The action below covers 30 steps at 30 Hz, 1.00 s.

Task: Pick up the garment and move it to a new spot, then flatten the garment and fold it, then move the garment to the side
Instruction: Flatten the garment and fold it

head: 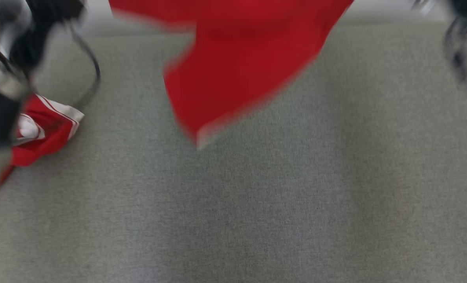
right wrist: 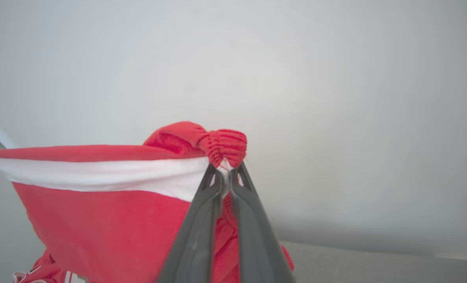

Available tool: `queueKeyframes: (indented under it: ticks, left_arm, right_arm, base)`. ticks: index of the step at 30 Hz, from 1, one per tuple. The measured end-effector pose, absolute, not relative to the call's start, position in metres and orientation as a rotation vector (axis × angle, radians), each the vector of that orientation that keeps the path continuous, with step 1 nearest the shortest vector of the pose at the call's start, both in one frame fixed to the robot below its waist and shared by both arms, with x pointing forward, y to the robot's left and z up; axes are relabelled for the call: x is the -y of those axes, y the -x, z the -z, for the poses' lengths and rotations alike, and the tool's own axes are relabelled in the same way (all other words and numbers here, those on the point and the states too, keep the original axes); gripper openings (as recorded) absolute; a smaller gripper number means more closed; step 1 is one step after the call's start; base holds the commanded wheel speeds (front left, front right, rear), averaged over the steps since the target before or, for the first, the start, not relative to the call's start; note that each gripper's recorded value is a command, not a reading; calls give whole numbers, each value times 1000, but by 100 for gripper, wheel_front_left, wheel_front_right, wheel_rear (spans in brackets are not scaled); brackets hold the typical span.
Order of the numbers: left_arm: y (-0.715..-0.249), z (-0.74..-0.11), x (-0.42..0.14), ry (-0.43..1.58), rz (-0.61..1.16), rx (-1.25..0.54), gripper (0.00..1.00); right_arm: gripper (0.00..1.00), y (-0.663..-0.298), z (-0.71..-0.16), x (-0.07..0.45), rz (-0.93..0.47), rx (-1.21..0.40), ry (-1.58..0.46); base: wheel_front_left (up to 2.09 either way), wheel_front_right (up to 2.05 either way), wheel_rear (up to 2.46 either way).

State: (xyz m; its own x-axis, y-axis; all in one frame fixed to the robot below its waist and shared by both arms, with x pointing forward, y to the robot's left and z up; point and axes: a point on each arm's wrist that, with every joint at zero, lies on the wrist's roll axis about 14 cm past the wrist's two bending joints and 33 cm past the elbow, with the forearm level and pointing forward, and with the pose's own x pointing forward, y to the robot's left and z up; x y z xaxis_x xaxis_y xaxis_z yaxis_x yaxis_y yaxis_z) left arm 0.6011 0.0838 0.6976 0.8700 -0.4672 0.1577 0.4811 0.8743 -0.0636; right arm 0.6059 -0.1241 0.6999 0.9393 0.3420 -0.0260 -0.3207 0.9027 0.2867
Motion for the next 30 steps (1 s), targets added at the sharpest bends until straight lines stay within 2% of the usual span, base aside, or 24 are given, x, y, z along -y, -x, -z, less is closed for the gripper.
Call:
queueKeyframes:
  ticks: [3, 5, 7, 10, 11, 14, 17, 22, 30]
  left_arm:
    - [-610, -741, -77, 117, 517, 306, 0]
    - [-615, -725, -70, 114, 538, 299, 0]
    - [-622, -681, -70, 105, 534, 221, 0]
    - [-617, -579, -78, 108, 507, 15, 0]
    - [-617, -579, -78, 108, 507, 15, 0]
    - [-587, -494, -83, 128, 488, -171, 0]
    - [-555, -450, -86, 135, 481, -272, 0]
    - [-520, -426, -94, 128, 472, -323, 0]
    - [-471, -421, -102, 102, 483, -341, 0]
  right_arm:
    - [0, -622, -738, 152, -280, 106, -302]
    - [0, -630, -726, 154, -271, 132, -279]
    - [0, -638, -691, 152, -272, 88, -270]
    - [0, -633, -587, 143, -278, -120, -261]
    - [0, -633, -587, 143, -278, -120, -261]
    - [0, -600, -494, 140, -262, -312, -275]
    - [0, -569, -451, 139, -255, -401, -275]
    - [0, -526, -426, 136, -273, -450, -268]
    - [0, -474, -434, 129, -343, -438, -243]
  base:
    - [0, 0, 0]
    - [0, 0, 0]
    - [0, 0, 0]
    - [0, 0, 0]
    - [0, 0, 0]
    - [0, 0, 0]
    - [0, 0, 0]
    - [0, 0, 0]
    - [0, 0, 0]
